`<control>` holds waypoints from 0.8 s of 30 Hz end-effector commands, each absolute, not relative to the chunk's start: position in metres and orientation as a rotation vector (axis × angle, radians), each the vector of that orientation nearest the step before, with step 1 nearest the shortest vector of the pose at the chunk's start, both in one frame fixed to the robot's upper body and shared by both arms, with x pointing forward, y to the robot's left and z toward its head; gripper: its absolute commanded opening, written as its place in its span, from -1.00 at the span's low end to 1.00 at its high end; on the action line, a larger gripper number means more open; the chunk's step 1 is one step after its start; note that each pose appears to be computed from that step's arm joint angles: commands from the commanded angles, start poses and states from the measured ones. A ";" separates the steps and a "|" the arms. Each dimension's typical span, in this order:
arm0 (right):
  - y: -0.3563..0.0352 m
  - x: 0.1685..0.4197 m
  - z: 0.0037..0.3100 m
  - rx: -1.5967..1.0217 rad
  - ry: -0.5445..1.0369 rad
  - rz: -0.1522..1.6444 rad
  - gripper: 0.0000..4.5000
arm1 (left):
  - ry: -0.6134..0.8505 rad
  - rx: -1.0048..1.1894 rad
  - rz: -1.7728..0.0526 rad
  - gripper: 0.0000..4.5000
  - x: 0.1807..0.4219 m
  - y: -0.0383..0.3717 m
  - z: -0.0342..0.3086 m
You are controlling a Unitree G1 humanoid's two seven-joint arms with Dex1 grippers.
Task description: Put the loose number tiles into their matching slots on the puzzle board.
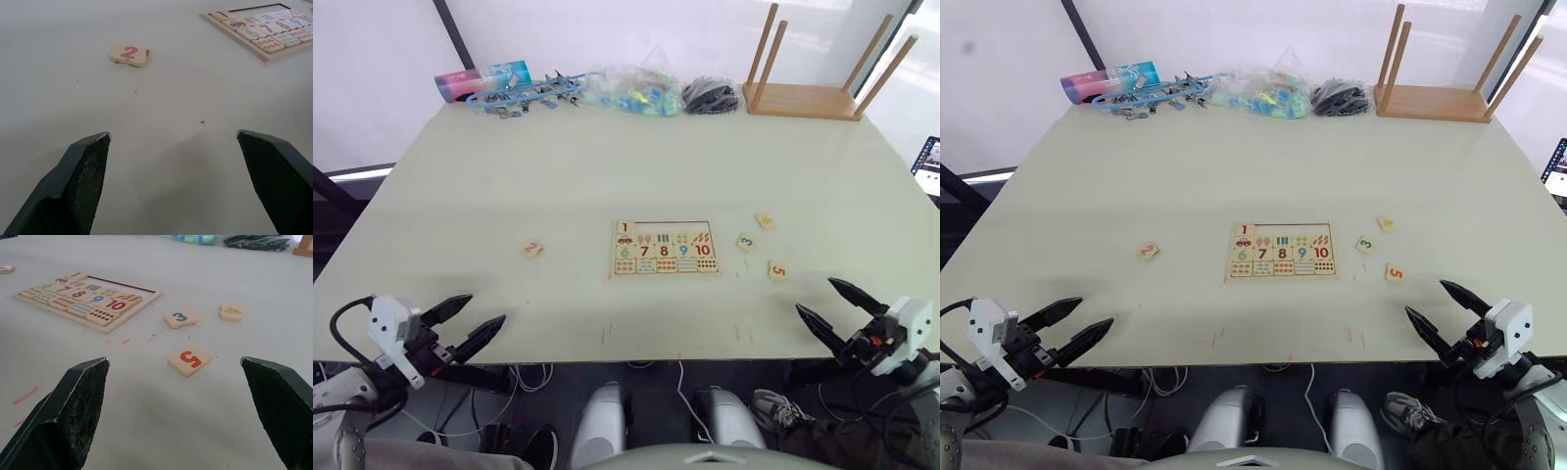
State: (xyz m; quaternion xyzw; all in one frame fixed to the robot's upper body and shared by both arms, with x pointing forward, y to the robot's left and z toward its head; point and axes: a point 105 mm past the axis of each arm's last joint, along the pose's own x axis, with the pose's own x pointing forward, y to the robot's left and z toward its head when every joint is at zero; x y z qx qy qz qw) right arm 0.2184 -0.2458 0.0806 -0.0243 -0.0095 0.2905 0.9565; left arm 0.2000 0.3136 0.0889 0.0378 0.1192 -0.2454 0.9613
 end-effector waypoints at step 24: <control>-0.255 0.209 0.081 -0.063 -0.039 0.583 1.00 | 0.186 0.131 -0.462 0.96 0.209 0.323 0.100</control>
